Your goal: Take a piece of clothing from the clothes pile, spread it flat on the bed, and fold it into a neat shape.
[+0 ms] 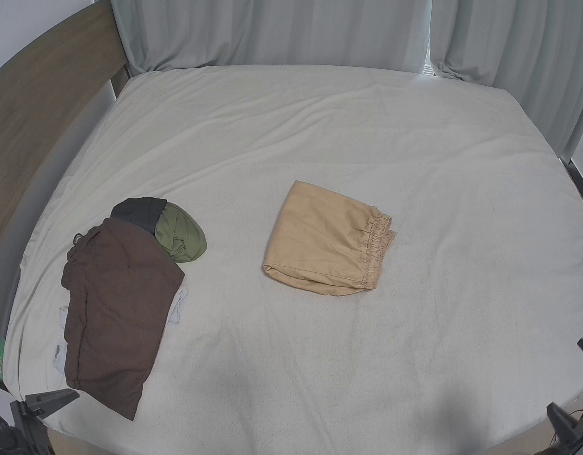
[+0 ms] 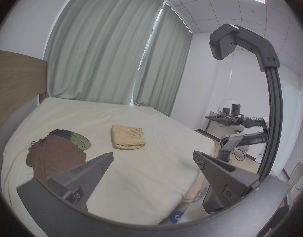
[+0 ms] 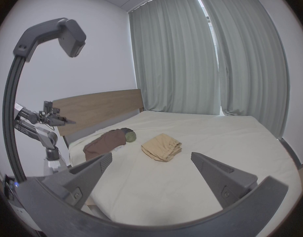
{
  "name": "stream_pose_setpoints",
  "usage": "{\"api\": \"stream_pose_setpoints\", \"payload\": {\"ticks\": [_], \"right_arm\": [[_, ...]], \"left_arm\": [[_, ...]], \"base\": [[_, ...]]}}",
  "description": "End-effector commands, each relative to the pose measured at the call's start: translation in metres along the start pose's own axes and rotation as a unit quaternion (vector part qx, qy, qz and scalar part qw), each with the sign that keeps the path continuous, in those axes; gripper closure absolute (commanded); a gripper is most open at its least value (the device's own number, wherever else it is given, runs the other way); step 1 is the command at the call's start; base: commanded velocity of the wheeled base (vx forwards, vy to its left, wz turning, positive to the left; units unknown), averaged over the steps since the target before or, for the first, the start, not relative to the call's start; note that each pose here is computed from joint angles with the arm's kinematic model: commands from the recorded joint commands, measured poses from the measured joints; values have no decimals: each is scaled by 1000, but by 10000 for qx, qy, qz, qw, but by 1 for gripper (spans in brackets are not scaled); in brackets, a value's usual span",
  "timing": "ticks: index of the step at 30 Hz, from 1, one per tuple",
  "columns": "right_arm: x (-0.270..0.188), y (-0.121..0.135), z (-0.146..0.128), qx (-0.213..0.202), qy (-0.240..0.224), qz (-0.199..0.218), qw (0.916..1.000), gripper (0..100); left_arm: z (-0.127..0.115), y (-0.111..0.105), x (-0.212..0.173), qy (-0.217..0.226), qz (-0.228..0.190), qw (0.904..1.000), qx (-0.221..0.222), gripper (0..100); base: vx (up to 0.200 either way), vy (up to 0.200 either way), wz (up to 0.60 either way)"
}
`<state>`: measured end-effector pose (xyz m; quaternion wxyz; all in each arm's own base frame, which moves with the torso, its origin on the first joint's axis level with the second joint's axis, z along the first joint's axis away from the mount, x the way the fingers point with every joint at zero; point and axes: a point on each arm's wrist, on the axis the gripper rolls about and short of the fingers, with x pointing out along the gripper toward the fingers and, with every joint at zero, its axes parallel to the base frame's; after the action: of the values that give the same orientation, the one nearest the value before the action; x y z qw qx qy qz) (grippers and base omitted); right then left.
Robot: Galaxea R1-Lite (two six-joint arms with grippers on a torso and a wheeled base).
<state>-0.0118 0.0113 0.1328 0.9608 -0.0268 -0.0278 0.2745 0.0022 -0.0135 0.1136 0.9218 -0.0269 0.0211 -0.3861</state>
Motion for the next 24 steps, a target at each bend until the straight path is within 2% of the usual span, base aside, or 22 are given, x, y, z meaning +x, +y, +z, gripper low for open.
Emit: {"api": "stream_pose_setpoints", "payload": {"ticks": [1, 2, 3, 7, 9, 11, 13, 14, 15, 16, 19, 20, 22, 23, 24], "right_arm": [[-14, 8, -48, -451, -59, -723, 9963, 0], [-14, 5, -49, -407, 28, -1328, 9903, 0], [-15, 4, -49, -405, 40, -1495, 9879, 0], [-17, 0, -50, -447, 170, -2636, 9635, 0], [-17, -2, -50, -408, 201, -2929, 9551, 0], [-17, -2, -50, -342, 180, -2930, 9553, 0], [-17, -2, -50, -135, 127, -2962, 9550, 0], [-17, -2, -50, -135, 127, -2962, 9550, 0], [-17, -2, -50, 5, 84, -2971, 9548, 0], [-17, -2, -50, 5, 84, -2971, 9548, 0], [-17, -2, -50, -25, 91, -2927, 9562, 0], [-17, -2, -50, -84, 108, -2904, 9568, 0], [-16, 0, -50, -360, 136, -2415, 9697, 0], [-15, 2, -50, -460, 132, -2003, 9786, 0], [-15, 3, -50, -469, 123, -1883, 9809, 0]], "left_arm": [[-16, -13, -19, -611, 466, 9968, 228, 0], [-17, -12, -18, -588, 640, 9959, 253, 0], [-17, -12, -18, -587, 710, 9954, 267, 0], [-22, -8, -18, -396, 1501, 9874, 320, 0], [-26, -7, -19, -247, 1826, 9826, 222, 0], [-30, -6, -19, -108, 2019, 9792, 136, 0], [-31, -9, -20, -285, 2341, 9717, 150, 0], [-31, -9, -20, -285, 2341, 9717, 150, 0], [-33, -12, -23, -484, 2509, 9664, 289, 0], [-33, -11, -23, -491, 2576, 9646, 277, 0], [-32, -9, -24, -553, 3057, 9502, 238, 0], [-32, -8, -25, -577, 3310, 9416, 230, 0], [-32, -7, -26, -607, 3717, 9262, 204, 0], [-36, -6, -27, -394, 3916, 9190, 235, 0], [-40, -5, -27, -183, 4038, 9144, 227, 0]], "base": [[0, 0, 0], [0, 0, 0], [0, 0, 0], [0, 0, 0], [0, 0, 0], [0, 0, 0], [0, 0, 0], [0, 0, 0], [0, 0, 0], [0, 0, 0], [0, 0, 0], [0, 0, 0], [0, 0, 0], [0, 0, 0], [0, 0, 0]]}}
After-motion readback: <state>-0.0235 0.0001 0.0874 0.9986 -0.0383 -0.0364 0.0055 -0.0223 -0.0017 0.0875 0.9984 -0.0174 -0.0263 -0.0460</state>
